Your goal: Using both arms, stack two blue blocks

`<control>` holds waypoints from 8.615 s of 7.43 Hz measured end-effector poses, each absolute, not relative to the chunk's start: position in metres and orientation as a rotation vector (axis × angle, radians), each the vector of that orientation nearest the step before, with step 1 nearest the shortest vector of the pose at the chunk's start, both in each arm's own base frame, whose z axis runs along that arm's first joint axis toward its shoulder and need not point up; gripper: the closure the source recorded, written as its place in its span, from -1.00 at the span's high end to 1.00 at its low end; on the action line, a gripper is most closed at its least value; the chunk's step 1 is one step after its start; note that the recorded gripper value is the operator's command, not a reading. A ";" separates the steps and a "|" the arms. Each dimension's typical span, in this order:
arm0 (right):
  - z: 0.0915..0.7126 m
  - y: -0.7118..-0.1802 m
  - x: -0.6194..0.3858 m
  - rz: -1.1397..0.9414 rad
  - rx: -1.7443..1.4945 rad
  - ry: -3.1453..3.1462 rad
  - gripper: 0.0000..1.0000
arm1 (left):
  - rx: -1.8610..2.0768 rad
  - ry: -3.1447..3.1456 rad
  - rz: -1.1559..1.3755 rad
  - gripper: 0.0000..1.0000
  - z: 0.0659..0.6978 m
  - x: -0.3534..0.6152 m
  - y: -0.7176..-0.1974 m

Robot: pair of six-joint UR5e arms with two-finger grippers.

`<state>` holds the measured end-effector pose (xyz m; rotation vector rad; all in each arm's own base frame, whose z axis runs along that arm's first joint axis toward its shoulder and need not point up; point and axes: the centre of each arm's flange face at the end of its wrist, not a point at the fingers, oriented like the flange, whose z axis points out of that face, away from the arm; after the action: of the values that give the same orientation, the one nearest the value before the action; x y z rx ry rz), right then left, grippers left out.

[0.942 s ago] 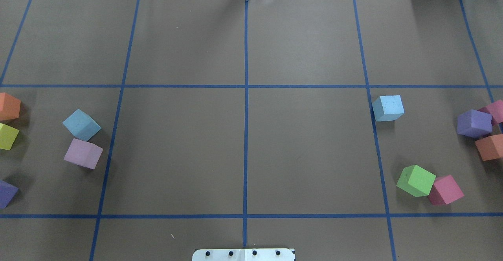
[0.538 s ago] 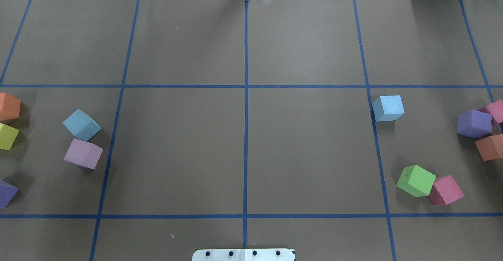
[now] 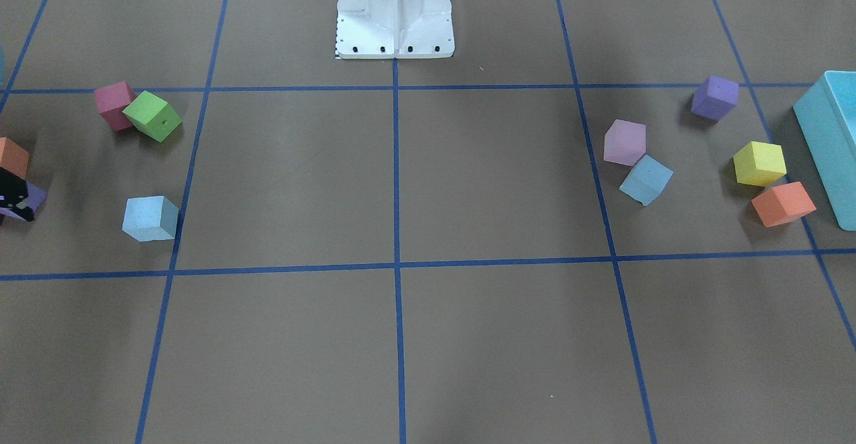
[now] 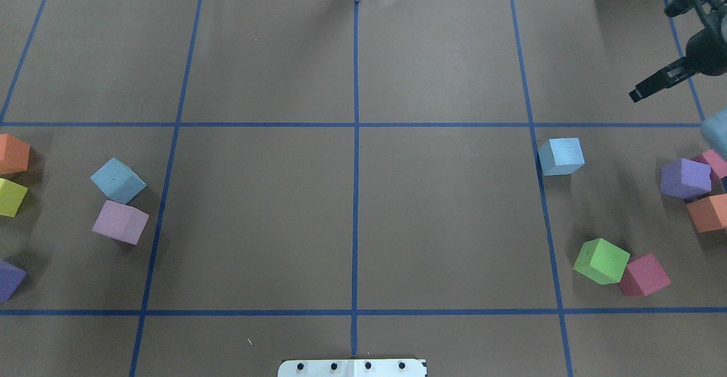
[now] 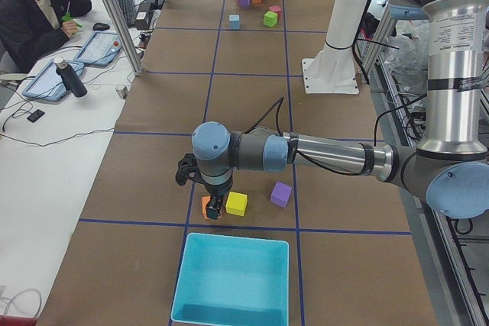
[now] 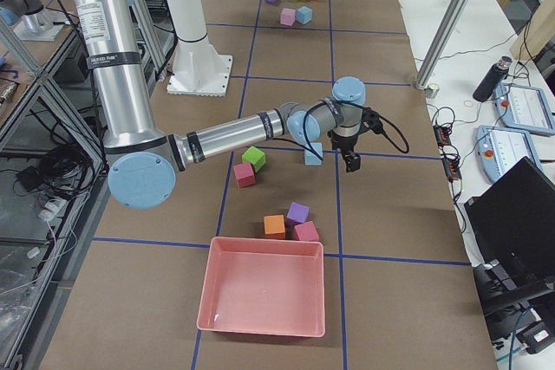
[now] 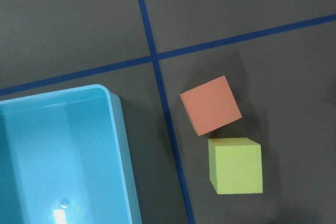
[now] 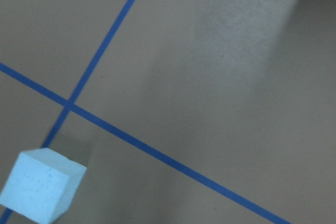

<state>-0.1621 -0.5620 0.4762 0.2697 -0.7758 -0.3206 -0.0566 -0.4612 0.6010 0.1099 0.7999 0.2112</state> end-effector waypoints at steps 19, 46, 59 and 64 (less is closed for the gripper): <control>0.437 -0.509 -0.348 -0.138 0.167 -0.770 -0.91 | 0.138 0.798 0.222 0.96 0.595 -0.057 -0.462; 0.203 -0.608 -0.371 -0.004 0.193 -0.778 1.00 | 0.375 0.723 0.272 0.96 0.513 -0.063 -0.534; 0.608 -0.519 0.054 -0.187 0.096 -0.632 1.00 | 0.391 0.877 0.540 0.96 0.465 0.195 -0.516; 0.612 -0.518 0.055 -0.184 0.089 -0.631 1.00 | 0.340 0.891 0.640 0.96 0.503 0.257 -0.495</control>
<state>0.0552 -0.5176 0.6123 0.0888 -0.6305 -0.1837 0.2566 -0.4951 0.5026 0.3398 0.8907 0.6405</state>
